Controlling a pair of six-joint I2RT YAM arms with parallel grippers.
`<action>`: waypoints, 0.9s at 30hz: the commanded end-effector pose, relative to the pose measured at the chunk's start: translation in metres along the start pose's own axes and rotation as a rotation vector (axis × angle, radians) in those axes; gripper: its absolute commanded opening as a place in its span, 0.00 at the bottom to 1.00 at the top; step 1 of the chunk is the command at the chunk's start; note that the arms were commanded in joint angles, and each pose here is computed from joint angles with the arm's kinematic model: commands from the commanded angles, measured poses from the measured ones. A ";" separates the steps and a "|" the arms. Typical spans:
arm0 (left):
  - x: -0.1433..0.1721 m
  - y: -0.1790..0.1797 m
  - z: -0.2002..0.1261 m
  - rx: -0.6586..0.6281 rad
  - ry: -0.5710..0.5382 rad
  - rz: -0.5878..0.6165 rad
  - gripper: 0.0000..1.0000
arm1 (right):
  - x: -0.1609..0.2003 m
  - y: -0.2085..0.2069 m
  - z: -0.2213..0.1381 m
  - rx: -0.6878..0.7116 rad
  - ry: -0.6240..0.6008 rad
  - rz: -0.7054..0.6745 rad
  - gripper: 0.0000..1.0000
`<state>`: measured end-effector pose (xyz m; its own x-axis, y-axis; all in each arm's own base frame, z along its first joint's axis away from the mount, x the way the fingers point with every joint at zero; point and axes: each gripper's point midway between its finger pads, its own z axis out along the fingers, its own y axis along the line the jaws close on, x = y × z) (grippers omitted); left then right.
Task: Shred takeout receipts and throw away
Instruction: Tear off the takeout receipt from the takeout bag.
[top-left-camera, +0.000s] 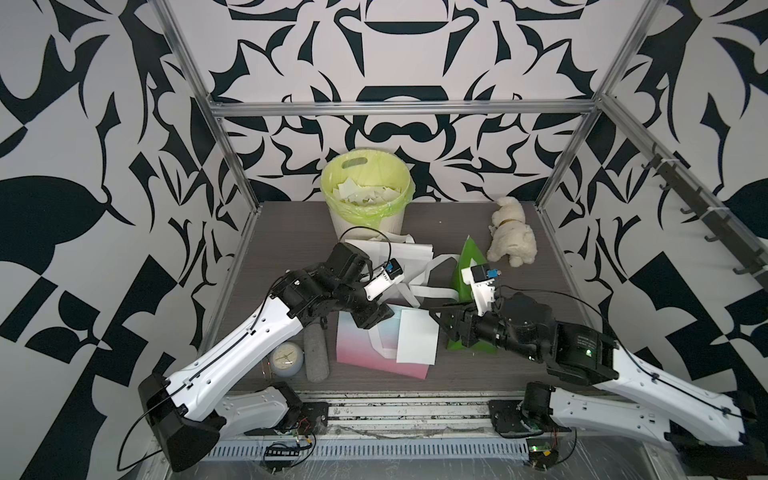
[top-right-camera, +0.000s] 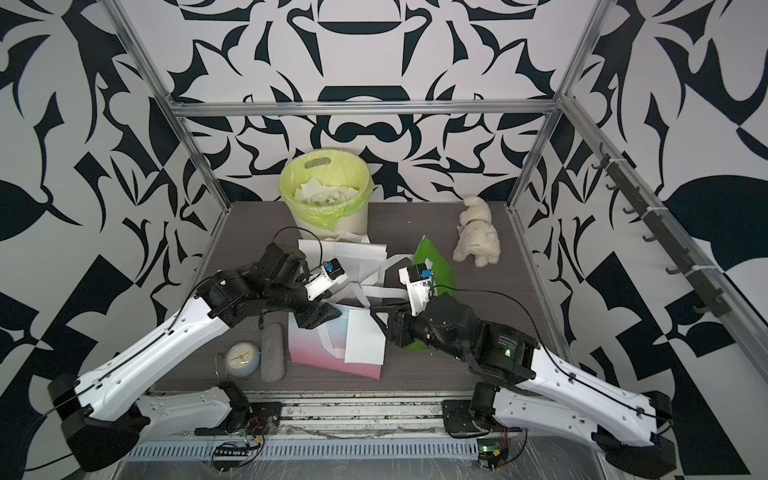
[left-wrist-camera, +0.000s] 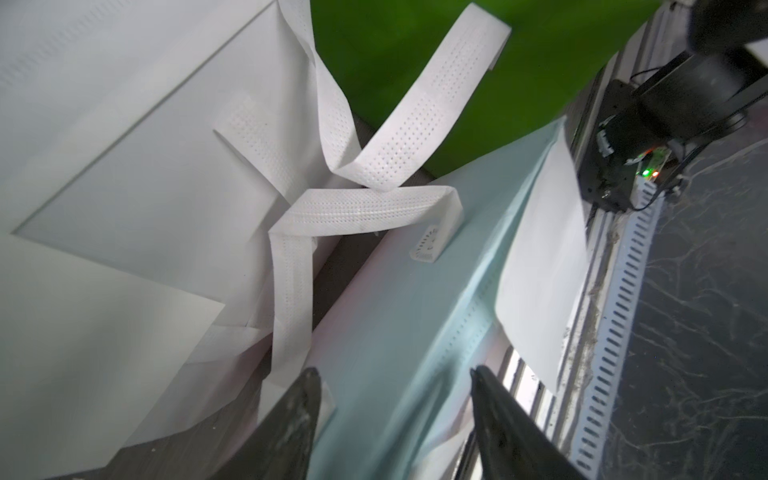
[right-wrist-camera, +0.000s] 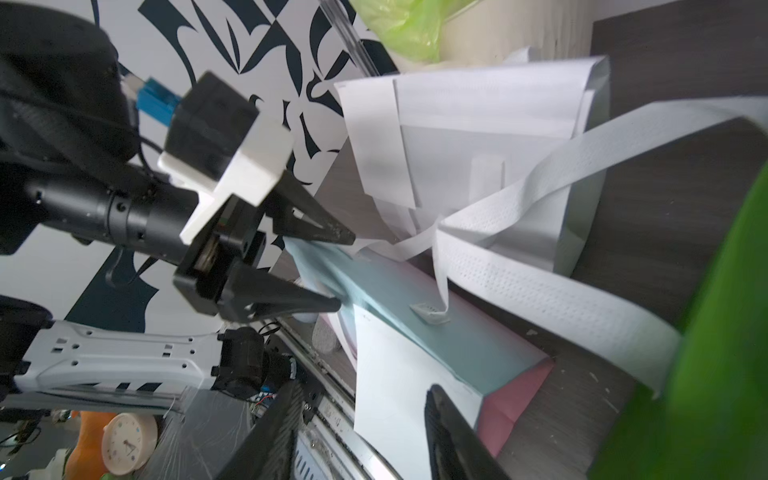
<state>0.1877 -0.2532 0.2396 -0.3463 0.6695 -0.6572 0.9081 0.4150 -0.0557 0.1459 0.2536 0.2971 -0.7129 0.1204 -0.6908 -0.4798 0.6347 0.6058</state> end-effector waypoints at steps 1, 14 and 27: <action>0.005 0.006 0.005 -0.030 0.017 -0.006 0.56 | 0.004 0.007 0.002 -0.009 -0.009 0.058 0.51; 0.013 0.017 0.013 -0.092 0.019 -0.018 0.48 | 0.058 -0.022 0.004 0.130 0.091 0.124 0.56; 0.010 0.010 0.013 -0.056 -0.001 -0.022 0.48 | 0.099 -0.067 0.018 0.158 0.082 0.194 0.67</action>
<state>0.2027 -0.2515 0.2267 -0.3574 0.6557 -0.6651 0.8820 0.4711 -0.0095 0.1115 0.2323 0.1705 -0.8445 0.1230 -0.5212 -0.2574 0.7602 0.5965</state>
